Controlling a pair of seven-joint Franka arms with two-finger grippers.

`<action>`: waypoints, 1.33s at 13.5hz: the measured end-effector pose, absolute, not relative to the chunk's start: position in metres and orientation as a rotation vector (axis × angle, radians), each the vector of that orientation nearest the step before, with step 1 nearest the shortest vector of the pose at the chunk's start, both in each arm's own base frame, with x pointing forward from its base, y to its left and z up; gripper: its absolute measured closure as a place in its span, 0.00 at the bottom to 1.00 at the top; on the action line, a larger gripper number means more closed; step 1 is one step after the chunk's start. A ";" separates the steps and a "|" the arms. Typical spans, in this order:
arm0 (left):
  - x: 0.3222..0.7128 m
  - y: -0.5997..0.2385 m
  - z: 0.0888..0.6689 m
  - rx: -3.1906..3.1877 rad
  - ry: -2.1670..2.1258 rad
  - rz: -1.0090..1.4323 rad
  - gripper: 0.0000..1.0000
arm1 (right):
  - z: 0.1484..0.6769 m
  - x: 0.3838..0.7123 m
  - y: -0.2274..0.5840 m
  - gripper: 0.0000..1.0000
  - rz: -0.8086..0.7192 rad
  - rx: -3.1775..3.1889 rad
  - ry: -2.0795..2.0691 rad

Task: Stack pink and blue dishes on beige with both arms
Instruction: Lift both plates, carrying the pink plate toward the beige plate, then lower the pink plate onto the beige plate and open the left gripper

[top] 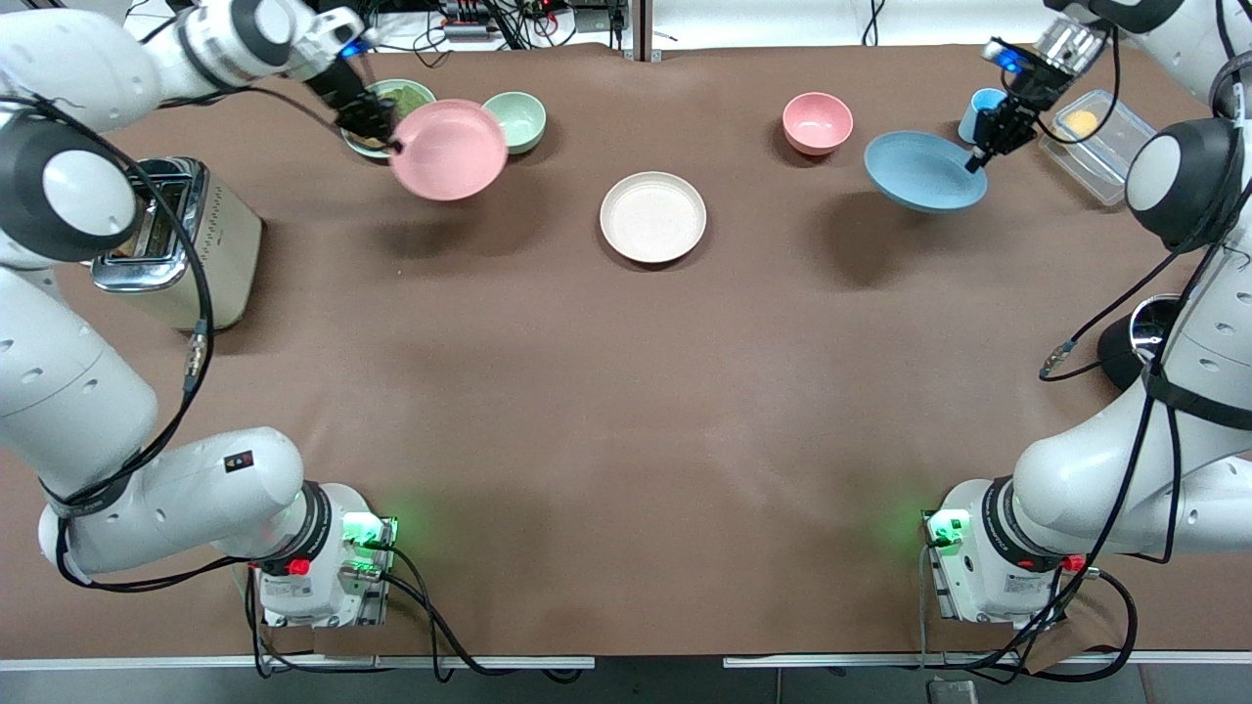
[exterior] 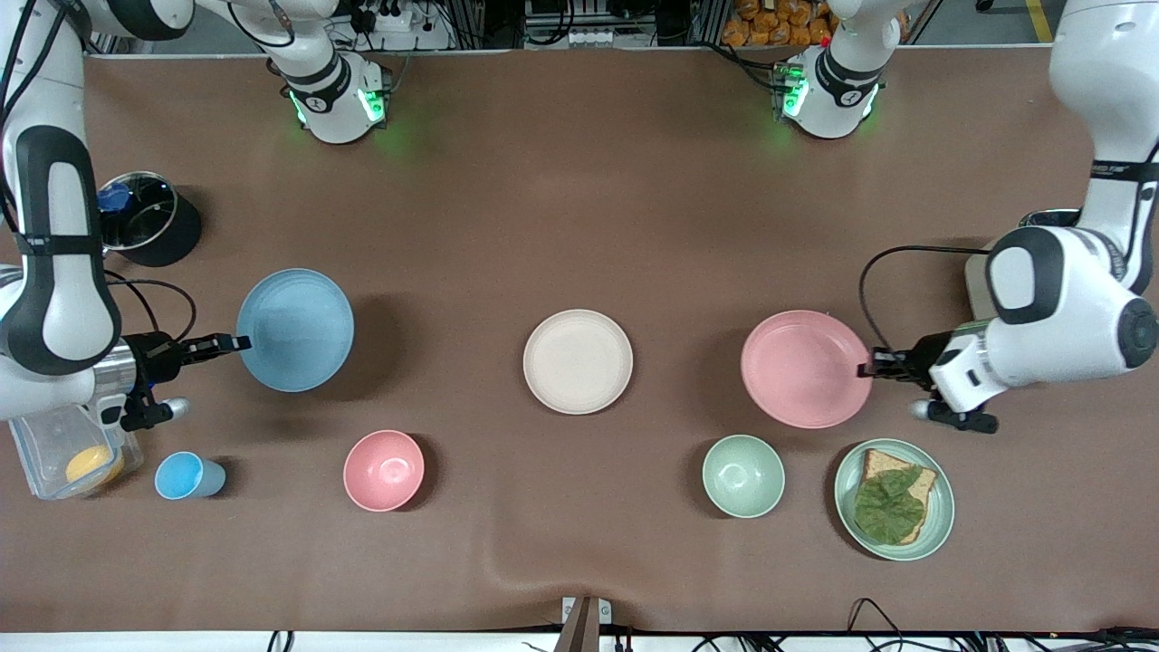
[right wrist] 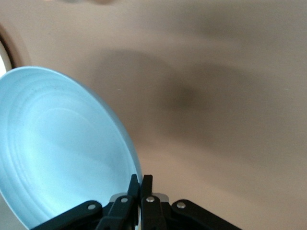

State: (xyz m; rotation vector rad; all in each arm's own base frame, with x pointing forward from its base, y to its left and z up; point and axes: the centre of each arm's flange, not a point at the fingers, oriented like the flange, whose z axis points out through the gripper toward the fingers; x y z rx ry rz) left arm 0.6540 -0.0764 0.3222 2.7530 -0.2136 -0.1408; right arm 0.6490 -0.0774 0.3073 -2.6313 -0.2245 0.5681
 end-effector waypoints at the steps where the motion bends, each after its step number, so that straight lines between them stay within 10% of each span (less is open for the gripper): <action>1: 0.657 -0.115 0.325 2.748 -0.218 -0.146 0.95 | 0.314 0.652 -0.066 0.97 0.574 -2.644 -0.217; 18: 0.627 -0.358 0.216 2.671 0.024 -0.028 0.95 | 0.324 0.654 -0.056 0.97 0.581 -2.662 -0.204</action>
